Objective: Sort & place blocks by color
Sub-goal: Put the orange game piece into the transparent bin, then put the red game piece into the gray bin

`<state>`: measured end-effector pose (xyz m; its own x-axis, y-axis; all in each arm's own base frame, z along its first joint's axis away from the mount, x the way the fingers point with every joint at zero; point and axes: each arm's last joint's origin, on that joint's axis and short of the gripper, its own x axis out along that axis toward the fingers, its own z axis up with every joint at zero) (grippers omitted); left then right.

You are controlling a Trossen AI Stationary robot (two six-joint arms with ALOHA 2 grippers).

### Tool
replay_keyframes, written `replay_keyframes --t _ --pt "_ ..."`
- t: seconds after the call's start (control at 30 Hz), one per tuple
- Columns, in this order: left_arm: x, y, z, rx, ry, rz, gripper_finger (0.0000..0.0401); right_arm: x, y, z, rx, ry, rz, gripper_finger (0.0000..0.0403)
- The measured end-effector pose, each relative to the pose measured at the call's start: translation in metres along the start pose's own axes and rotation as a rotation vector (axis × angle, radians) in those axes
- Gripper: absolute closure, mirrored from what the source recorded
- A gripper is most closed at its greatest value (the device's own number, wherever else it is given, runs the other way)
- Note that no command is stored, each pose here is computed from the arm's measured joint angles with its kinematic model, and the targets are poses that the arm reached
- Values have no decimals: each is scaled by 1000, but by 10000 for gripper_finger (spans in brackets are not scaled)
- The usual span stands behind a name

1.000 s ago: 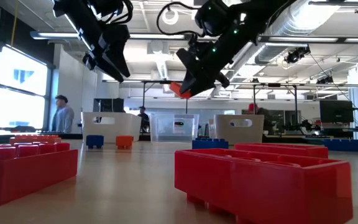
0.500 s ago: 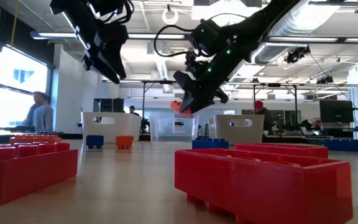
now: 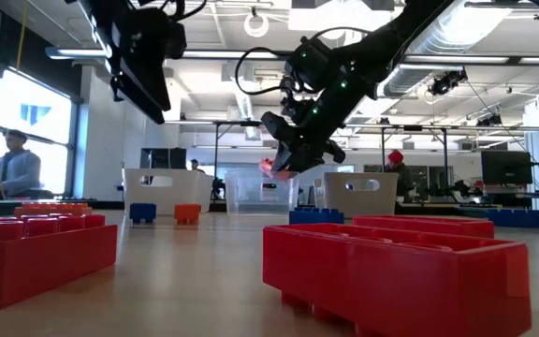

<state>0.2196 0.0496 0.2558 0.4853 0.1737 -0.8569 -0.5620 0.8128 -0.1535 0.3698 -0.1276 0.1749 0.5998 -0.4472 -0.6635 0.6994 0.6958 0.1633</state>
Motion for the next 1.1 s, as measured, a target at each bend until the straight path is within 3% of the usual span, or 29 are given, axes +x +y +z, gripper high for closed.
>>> replay_keyframes --t 0.6,0.9,1.0,1.1 --pt "-9 -53 -38 92 91 -85 190 -2 0 2 -3 -8 -6 210" --pt "-13 -65 -49 103 107 -117 190 -19 2 13 -8 -47 33 204" --pt "-15 -71 -54 170 112 -135 190 -26 6 14 -17 -52 50 204" --pt "-18 -78 -61 315 111 -162 190 -32 11 15 -42 -58 65 204"
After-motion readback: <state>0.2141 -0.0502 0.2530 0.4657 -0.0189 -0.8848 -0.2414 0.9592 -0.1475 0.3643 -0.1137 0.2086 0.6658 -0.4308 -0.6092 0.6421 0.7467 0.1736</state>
